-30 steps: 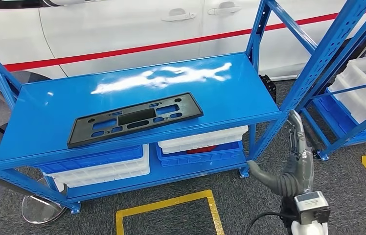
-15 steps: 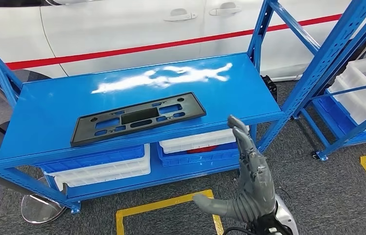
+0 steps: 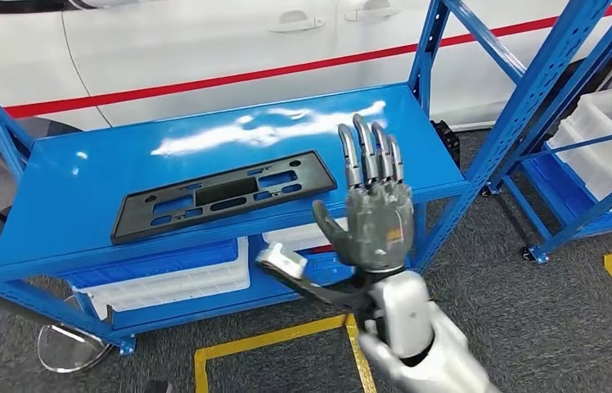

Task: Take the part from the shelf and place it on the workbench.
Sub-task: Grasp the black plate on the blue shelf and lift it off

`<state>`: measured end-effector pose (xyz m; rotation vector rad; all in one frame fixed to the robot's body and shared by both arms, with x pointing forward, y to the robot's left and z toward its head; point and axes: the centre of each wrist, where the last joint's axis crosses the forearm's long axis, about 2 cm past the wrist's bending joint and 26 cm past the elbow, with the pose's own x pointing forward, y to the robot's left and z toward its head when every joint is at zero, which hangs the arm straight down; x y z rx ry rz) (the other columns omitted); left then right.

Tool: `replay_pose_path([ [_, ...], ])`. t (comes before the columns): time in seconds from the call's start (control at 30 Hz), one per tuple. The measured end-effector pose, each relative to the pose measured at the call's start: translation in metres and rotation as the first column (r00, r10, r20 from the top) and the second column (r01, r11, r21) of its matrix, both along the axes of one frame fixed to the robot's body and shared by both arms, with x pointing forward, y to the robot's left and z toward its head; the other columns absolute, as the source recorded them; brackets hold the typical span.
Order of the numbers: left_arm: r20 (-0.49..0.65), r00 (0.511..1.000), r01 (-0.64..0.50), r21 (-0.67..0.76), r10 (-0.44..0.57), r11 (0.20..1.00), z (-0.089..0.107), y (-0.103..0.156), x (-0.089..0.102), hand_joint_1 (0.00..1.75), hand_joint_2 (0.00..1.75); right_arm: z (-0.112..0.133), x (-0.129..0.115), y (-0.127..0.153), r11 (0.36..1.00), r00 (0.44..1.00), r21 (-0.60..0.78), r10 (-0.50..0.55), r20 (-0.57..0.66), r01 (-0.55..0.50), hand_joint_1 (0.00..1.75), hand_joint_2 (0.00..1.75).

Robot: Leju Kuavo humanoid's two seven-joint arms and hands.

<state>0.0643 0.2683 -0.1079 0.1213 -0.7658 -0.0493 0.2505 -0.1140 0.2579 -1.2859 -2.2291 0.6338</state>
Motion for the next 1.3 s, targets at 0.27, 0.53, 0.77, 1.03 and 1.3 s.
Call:
replay_pose_path([
  [0.27, 0.002, 0.999, 0.049, -0.004, -0.049, 0.999, -0.001, -0.003, -0.005, 0.00, 0.00, -0.135, -0.010, 0.042, 0.877, 0.977, -0.431, 0.185, -0.103, -0.211, 0.00, 1.75],
  [0.53, 0.005, 0.996, 0.084, -0.004, -0.084, 0.996, 0.000, -0.004, -0.003, 0.00, 0.00, -0.177, 0.007, 0.047, 0.790, 0.968, -0.572, 0.110, -0.224, -0.222, 0.00, 1.75],
  [0.77, 0.009, 0.996, 0.094, -0.002, -0.094, 0.996, 0.000, -0.004, 0.000, 0.00, 0.00, -0.187, 0.014, 0.047, 0.720, 0.948, -0.626, 0.148, -0.282, -0.299, 0.00, 1.75],
  [1.03, 0.010, 0.997, 0.076, -0.042, -0.075, 0.996, 0.000, -0.005, 0.001, 0.00, 0.00, -0.179, 0.020, 0.053, 0.750, 0.940, -0.582, 0.162, -0.299, -0.314, 0.00, 1.75],
  [1.3, -0.011, 0.999, 0.047, -0.068, -0.048, 0.997, -0.001, -0.003, -0.005, 0.00, 0.00, -0.151, 0.023, 0.059, 0.830, 0.945, -0.465, 0.210, -0.252, -0.308, 0.00, 1.75],
])
